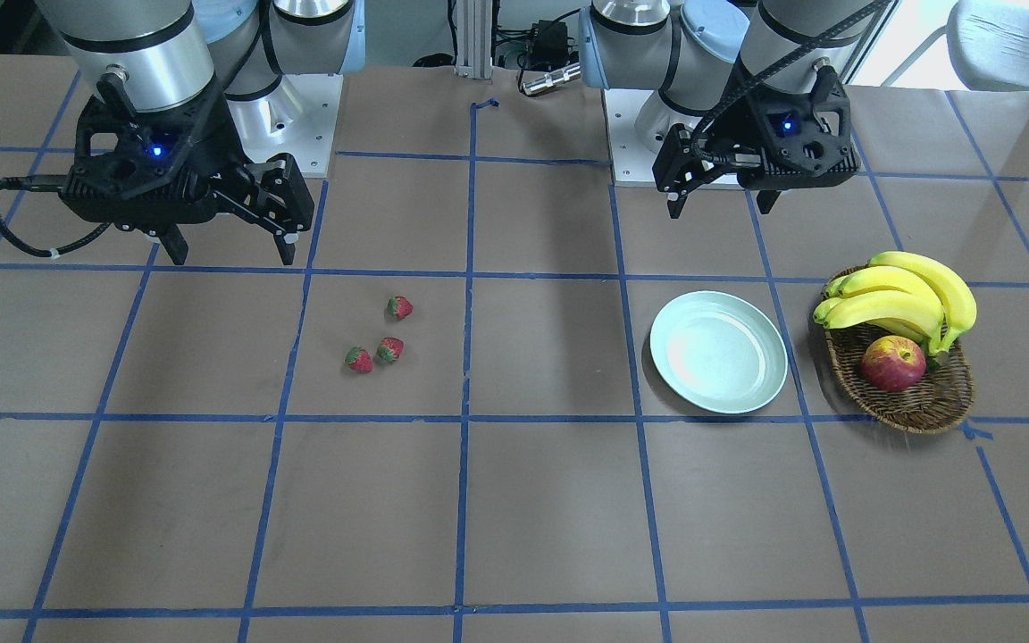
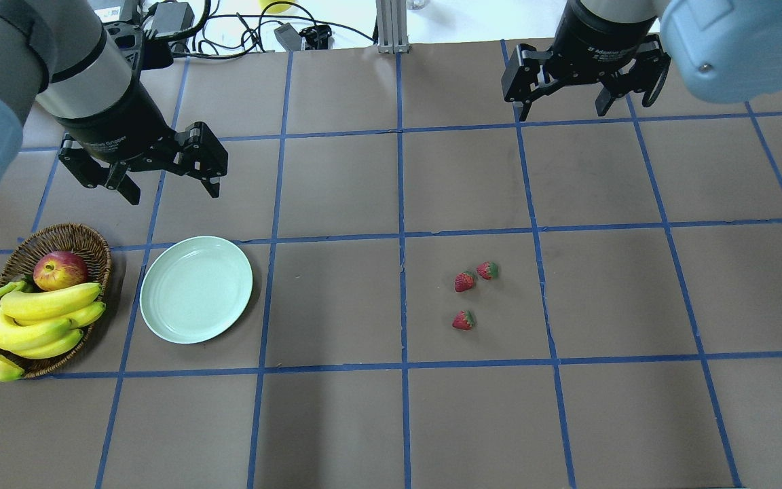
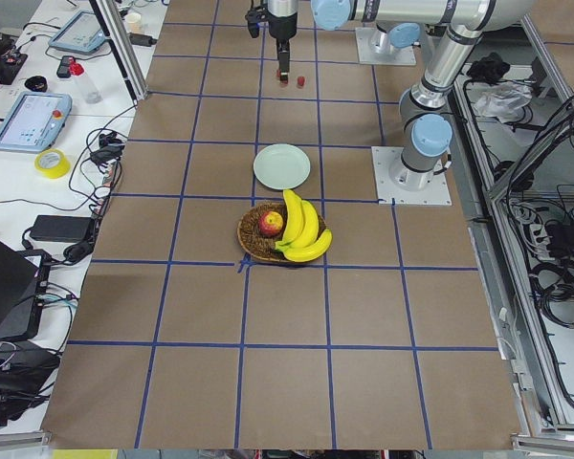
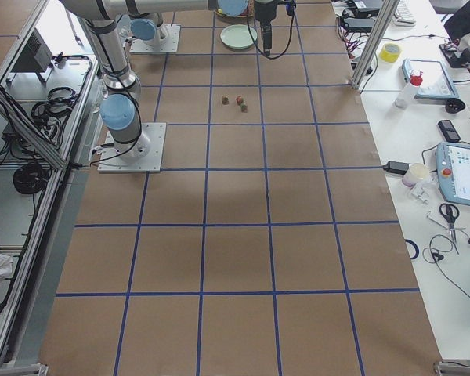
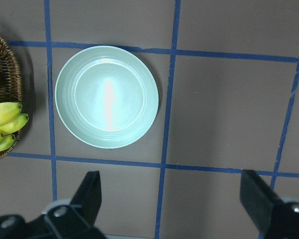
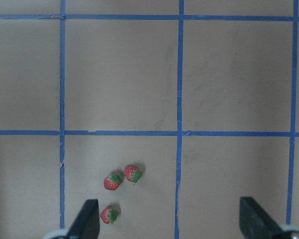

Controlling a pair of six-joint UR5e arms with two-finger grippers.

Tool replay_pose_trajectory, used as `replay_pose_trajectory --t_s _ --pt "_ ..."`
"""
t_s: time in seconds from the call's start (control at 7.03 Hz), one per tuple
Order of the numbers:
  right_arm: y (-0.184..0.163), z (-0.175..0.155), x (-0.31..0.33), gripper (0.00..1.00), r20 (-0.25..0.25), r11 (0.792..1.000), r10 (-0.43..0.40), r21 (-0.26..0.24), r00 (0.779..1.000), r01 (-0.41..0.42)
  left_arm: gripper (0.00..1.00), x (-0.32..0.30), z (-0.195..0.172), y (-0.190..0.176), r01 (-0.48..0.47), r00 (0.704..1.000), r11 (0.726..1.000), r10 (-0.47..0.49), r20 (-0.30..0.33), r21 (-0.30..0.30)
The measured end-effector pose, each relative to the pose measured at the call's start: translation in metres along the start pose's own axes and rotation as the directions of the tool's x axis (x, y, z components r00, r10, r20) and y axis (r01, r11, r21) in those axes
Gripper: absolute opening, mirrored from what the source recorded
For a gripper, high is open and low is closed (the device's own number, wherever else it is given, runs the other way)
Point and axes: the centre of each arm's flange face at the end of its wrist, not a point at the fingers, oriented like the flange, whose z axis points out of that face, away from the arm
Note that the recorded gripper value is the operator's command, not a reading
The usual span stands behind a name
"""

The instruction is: Collect all strawberries into plate

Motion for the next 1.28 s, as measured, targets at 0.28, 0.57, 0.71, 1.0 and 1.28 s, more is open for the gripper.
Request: replay_pose_trajectory --t_s 0.28,0.57,0.71,1.0,1.28 --pt "0.0006 -0.0006 0.0001 1.0 0.0 1.0 0.001 0.0 1.0 -0.001 1.0 -0.0011 0.0023 0.0006 -0.01 1.0 1.0 0.011 0.007 -0.007" --pt "0.0005 -0.0007 0.0004 1.0 0.0 1.0 0.001 0.0 1.0 -0.001 1.0 -0.0003 0.0031 0.0012 -0.014 1.0 1.0 0.014 0.009 -0.009" --pt "0.0005 -0.0005 0.0003 1.0 0.0 1.0 0.002 0.0 1.0 -0.002 1.0 -0.0003 0.0027 0.0016 -0.014 1.0 1.0 0.014 0.009 -0.009" --pt "0.0001 0.0 0.0004 1.0 0.0 1.0 0.001 -0.001 1.0 -0.001 1.0 -0.001 0.0019 0.0028 -0.013 1.0 1.0 0.013 0.012 -0.015" --pt "-0.0007 0.0008 0.0011 1.0 0.0 1.0 0.001 -0.001 1.0 -0.001 1.0 -0.0015 0.0032 0.004 -0.012 1.0 1.0 0.013 0.013 -0.027"
